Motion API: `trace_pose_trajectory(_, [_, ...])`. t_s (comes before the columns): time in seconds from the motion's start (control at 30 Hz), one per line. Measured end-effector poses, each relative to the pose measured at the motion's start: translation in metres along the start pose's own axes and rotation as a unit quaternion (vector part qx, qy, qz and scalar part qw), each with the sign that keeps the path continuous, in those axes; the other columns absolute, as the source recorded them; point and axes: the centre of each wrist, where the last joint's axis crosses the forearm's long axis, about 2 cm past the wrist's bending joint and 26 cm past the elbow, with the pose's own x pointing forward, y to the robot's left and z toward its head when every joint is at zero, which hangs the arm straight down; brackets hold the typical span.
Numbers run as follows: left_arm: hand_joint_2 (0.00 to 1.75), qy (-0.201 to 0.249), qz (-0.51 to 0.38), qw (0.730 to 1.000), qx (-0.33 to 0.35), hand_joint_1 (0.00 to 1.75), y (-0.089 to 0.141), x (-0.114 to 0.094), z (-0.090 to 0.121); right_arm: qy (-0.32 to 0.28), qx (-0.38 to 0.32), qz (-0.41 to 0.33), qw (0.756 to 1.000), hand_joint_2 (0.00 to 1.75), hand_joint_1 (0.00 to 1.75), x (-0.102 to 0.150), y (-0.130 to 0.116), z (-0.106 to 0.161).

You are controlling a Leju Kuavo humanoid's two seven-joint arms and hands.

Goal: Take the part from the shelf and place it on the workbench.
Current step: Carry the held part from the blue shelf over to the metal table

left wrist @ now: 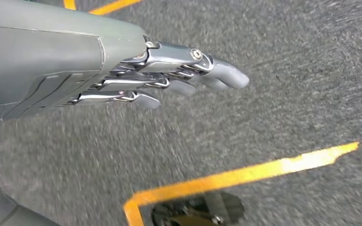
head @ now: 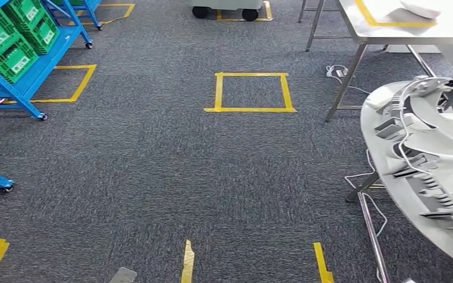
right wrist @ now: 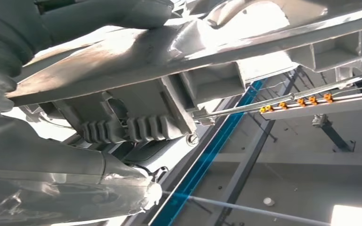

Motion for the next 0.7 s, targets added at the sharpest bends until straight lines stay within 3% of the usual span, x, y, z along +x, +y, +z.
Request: trace_pose_trajectory(0.7, [1.75,0.003,0.004,1.000,0.000,0.00,-0.0019,-0.0023,0.0016,0.003,0.007,0.017,1.000,1.75,1.75,-0.0038,-0.0071,0.0018])
